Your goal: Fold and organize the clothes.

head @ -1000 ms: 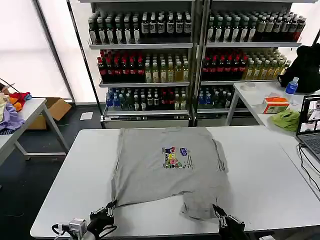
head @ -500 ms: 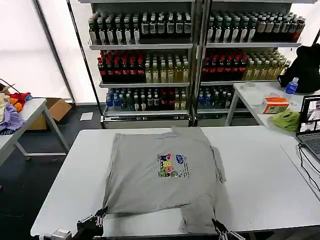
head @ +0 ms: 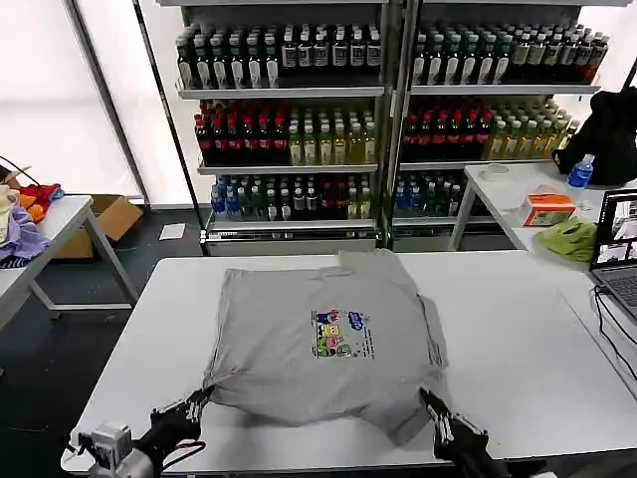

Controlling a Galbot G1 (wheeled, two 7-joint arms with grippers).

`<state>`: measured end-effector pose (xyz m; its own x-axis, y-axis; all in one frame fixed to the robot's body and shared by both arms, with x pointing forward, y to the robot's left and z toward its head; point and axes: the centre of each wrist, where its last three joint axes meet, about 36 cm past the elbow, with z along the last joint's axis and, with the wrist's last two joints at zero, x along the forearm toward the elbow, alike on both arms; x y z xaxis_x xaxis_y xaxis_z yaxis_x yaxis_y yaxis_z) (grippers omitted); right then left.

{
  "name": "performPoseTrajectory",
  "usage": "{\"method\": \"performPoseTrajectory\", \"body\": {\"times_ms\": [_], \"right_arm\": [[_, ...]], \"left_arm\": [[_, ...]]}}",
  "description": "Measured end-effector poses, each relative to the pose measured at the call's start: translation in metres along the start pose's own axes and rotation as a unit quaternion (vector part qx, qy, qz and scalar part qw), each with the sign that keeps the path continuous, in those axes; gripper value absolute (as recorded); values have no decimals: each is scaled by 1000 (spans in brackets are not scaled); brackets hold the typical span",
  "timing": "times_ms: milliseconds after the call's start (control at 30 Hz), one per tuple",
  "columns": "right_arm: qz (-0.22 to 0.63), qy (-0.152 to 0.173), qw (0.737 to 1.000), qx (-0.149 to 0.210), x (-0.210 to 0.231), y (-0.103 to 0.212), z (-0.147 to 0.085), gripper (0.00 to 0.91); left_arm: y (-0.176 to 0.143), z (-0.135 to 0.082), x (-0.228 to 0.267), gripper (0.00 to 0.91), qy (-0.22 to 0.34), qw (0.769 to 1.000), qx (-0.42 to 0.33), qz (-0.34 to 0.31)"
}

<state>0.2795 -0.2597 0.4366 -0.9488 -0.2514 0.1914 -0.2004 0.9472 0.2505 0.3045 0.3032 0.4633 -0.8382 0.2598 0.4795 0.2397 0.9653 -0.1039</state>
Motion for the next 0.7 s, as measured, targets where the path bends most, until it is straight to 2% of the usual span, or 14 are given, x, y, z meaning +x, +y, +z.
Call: {"method": "performPoseTrajectory", "body": {"times_ms": [200, 433, 467, 500, 700], "right_arm": [[11, -16, 1000, 4, -52, -9, -2, 0], [20, -13, 1000, 19, -114, -18, 1, 0], [20, -10, 999, 22, -122, -19, 1, 413], [21, -5, 999, 25, -131, -20, 1, 907], [23, 10, 999, 40, -161, -27, -5, 907]], "left_arm": [[20, -16, -34, 10, -19, 1000, 10, 9], [40, -29, -76, 20, -31, 999, 25, 11], [42, -31, -82, 151, -32, 999, 27, 9], [45, -32, -88, 907, -32, 999, 29, 8], [57, -31, -112, 907, -26, 999, 35, -7]]}}
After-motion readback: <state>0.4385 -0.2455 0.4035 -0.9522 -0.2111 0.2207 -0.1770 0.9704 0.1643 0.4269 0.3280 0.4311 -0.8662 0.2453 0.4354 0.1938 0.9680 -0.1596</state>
